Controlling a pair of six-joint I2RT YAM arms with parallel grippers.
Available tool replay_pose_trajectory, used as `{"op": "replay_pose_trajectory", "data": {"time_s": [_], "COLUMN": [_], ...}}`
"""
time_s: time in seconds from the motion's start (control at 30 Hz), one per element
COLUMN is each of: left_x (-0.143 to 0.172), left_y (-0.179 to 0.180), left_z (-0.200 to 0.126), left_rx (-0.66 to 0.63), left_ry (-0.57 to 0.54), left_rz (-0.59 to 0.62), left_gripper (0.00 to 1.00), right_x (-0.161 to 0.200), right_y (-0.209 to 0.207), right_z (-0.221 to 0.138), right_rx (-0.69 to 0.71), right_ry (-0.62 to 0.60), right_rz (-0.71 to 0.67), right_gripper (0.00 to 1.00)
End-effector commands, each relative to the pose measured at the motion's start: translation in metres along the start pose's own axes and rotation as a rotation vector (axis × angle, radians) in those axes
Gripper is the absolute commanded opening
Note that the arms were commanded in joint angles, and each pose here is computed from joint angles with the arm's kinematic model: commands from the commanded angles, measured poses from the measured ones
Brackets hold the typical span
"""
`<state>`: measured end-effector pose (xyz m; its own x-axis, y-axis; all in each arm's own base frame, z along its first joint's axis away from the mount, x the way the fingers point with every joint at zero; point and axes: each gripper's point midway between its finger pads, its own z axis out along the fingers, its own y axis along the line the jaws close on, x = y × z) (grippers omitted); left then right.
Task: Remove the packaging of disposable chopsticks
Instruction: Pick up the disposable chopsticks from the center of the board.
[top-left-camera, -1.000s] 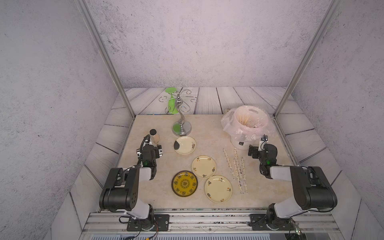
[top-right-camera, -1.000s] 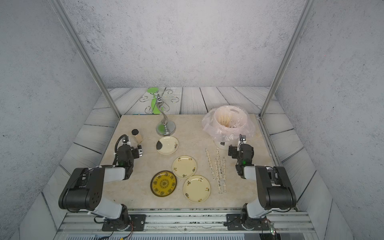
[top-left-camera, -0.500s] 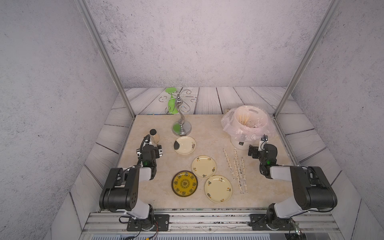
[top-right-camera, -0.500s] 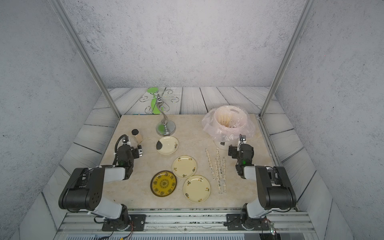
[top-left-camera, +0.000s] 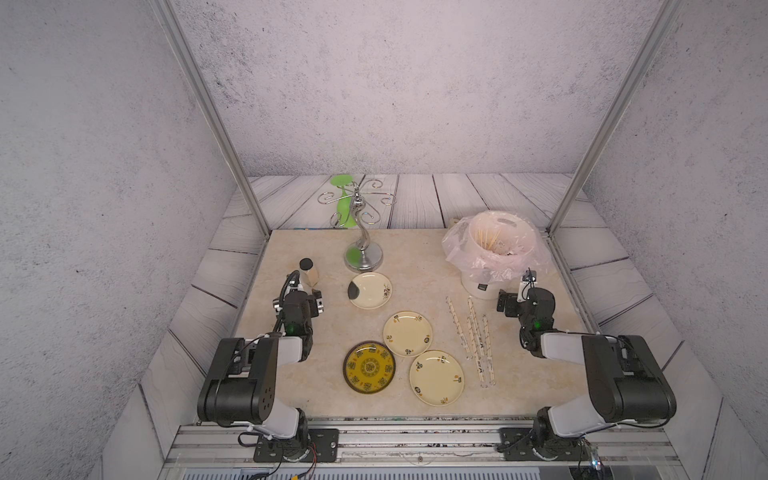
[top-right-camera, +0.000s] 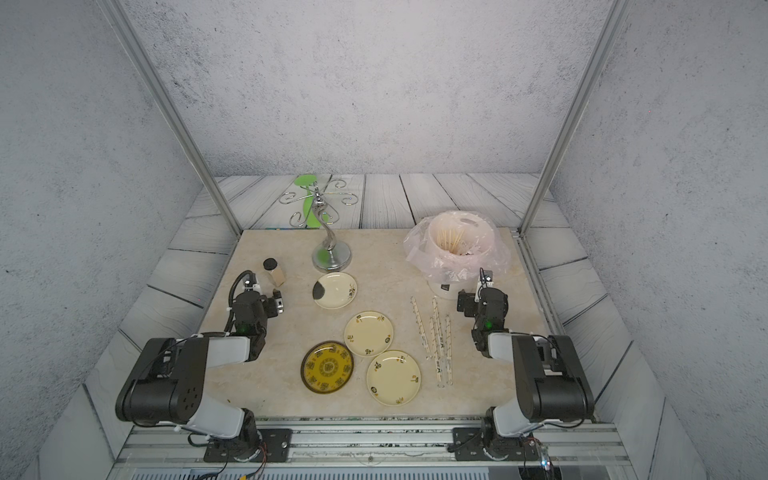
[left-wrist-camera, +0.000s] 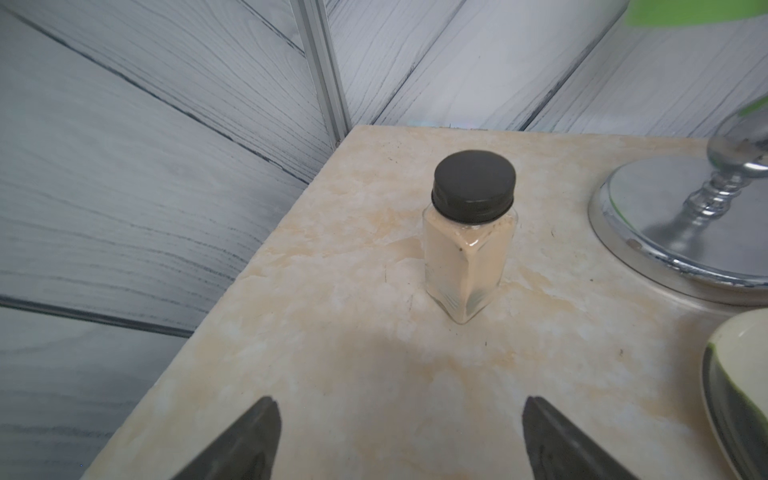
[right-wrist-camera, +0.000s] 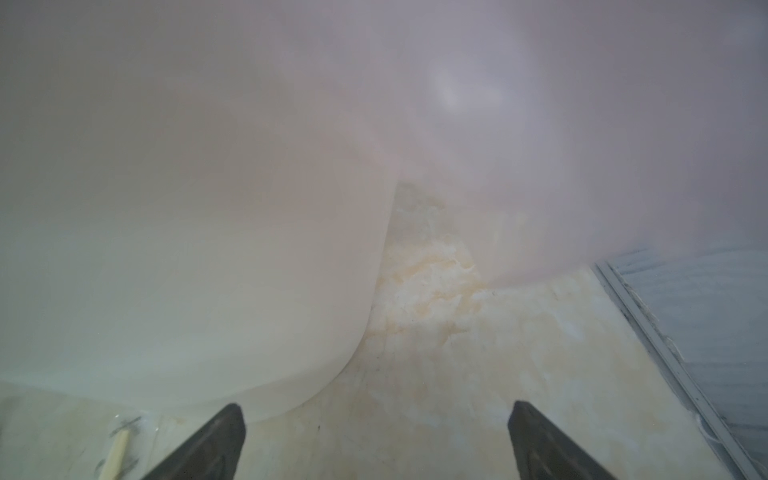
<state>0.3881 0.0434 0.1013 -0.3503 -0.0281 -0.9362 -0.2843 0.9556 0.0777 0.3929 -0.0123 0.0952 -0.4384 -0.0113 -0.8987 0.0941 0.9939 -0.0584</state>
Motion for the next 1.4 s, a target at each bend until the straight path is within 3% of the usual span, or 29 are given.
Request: {"op": "replay_pose_trajectory", "data": {"time_s": [0.0,0.17,0.43,0.67,0.87,0.97,1.17,1.37], "left_x": [-0.022,-0.043,-0.076,-0.113,-0.146,-0.151,-0.139,-0.111], "left_y": [0.002,0.009,0.010,-0.021,-0.061,-0.082,-0.119,-0.145], "left_z": [-0.014,-0.038,-0.083,-0.121,-0.175,-0.204,-0.257,-0.285], "left_rx": [0.020,0.016,0.097,0.262,0.503,0.638,0.952,1.197], "left_ry": [-0.108,-0.028,-0.061,-0.036,-0.013,-0.026,0.016,0.049], "left_rz": [-0.019,-0.056,-0.273,-0.368,-0.322,-0.241,-0.047,0.032], "left_gripper": [0.92,0.92,0.84,0.79,0.77,0.76,0.74,0.72], "right_x": [-0.035,-0.045,-0.033,-0.005,0.005,0.012,0.033,0.052], "right_y": [-0.009,-0.025,-0.040,-0.013,0.007,0.015,0.039,0.058], "right_z": [-0.020,-0.044,-0.096,-0.129,-0.162,-0.177,-0.198,-0.220], "right_rx": [0.037,0.106,0.165,0.008,-0.108,-0.144,-0.242,-0.323], "right_ry": [-0.024,-0.002,0.027,0.163,0.264,0.334,0.504,0.661], "right_rz": [0.023,0.119,0.336,0.468,0.513,0.525,0.556,0.587], "right_gripper": [1.00,1.00,0.95,0.89,0.76,0.69,0.65,0.60]}}
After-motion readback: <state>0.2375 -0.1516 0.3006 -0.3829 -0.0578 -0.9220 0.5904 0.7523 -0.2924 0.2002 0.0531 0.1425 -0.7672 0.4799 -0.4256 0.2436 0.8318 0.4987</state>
